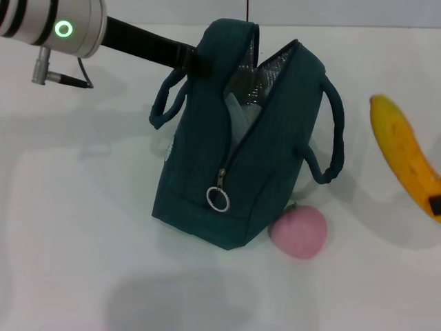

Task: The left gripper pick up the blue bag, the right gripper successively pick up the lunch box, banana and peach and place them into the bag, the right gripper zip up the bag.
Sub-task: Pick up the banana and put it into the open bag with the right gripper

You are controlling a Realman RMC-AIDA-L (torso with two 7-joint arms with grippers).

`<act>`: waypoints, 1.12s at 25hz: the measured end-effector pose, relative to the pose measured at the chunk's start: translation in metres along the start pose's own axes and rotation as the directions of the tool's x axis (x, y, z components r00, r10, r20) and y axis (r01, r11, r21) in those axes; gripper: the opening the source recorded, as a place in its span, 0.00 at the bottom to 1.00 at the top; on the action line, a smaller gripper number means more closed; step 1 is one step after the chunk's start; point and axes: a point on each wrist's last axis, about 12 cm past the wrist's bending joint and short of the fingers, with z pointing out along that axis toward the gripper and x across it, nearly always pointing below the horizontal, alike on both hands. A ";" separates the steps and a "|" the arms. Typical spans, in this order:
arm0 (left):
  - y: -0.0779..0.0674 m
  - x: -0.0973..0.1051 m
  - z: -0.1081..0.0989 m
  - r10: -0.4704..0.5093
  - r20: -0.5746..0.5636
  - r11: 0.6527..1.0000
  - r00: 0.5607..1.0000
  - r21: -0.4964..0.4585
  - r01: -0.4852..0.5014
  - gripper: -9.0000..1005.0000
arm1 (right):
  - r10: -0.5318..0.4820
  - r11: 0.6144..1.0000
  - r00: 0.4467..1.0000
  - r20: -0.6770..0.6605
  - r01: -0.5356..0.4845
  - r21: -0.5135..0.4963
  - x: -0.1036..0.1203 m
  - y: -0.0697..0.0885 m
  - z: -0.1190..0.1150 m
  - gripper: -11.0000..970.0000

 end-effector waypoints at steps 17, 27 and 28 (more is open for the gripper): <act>-0.010 -0.010 0.001 0.029 0.027 0.999 0.999 0.043 -0.030 0.04 | 0.287 0.893 0.779 0.558 -0.007 -0.450 -0.031 0.014 0.076 0.49; -0.014 -0.009 0.006 0.046 0.008 0.998 0.999 0.050 -0.046 0.04 | 0.457 0.880 0.599 0.658 -0.197 -0.433 -0.032 -0.004 0.115 0.49; -0.014 -0.009 0.006 0.047 0.006 0.998 0.999 0.051 -0.047 0.04 | 0.456 0.884 0.595 0.662 -0.220 -0.412 -0.031 -0.007 0.116 0.49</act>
